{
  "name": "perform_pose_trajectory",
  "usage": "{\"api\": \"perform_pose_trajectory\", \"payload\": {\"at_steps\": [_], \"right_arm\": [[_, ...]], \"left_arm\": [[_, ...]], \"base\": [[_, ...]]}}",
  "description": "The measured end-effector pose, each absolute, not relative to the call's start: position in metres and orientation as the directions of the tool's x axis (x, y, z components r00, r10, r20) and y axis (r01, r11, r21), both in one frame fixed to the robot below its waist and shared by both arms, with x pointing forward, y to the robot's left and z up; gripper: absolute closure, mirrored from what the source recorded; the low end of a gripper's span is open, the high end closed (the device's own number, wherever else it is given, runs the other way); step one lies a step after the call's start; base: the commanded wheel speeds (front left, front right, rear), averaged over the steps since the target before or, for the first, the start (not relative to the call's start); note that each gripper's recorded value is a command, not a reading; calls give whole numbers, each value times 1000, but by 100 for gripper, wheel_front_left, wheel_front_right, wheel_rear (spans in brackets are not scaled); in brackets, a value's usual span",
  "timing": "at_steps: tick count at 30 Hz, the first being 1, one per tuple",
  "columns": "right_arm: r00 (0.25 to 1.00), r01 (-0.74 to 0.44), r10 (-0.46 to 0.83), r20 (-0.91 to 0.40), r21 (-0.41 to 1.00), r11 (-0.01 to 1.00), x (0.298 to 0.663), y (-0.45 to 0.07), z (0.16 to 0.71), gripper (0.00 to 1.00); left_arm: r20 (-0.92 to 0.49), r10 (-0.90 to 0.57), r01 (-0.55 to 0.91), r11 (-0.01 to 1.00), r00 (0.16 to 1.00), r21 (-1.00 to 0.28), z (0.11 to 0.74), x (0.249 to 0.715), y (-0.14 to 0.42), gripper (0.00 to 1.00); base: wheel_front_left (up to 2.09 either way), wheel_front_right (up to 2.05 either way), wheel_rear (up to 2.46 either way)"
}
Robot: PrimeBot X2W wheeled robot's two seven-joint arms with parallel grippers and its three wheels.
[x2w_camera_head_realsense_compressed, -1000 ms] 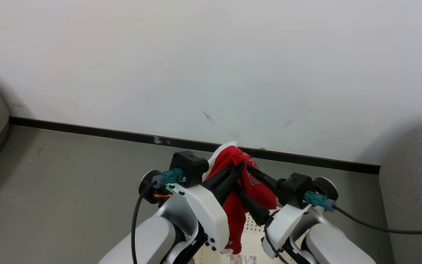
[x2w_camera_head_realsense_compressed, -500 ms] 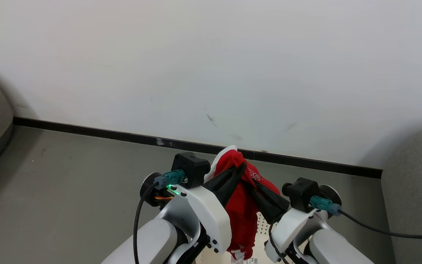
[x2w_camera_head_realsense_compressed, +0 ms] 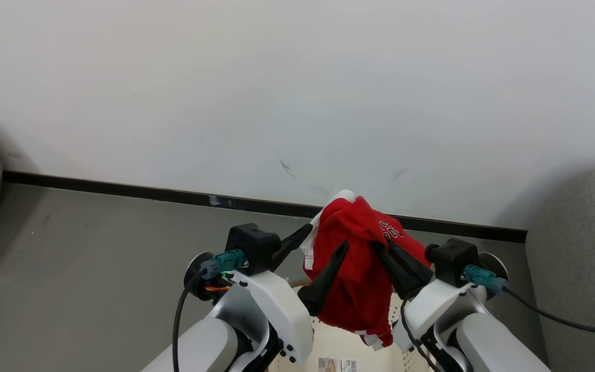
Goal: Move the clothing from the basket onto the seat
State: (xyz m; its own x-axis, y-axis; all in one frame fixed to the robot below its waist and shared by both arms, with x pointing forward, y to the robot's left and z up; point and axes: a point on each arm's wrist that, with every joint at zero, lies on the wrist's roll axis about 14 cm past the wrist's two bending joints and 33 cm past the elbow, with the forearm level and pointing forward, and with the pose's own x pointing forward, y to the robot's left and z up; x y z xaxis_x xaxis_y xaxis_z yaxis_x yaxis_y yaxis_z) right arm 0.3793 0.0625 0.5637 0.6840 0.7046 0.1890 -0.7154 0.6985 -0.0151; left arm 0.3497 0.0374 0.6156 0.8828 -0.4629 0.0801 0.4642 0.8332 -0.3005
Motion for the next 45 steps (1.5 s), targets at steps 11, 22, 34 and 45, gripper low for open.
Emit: {"api": "perform_pose_trajectory", "payload": {"at_steps": [11,22,34,45], "right_arm": [[746,-634,620,243,-27,773,393,29,581,100],[841,-496,486,239,-22,868,394,-28,572,100],[914,-325,322,245,-30,945,386,-92,569,100],[942,-189,197,270,-55,980,373,-139,575,100]], "left_arm": [[123,-509,522,805,852,-282,615,342,22,0],[146,-593,608,743,792,-280,611,333,-2,0],[160,-675,688,665,720,-291,608,326,-33,0],[162,-736,747,607,658,-272,604,321,-56,0]], "base": [[0,0,0],[0,0,0],[0,0,0],[0,0,0]]}}
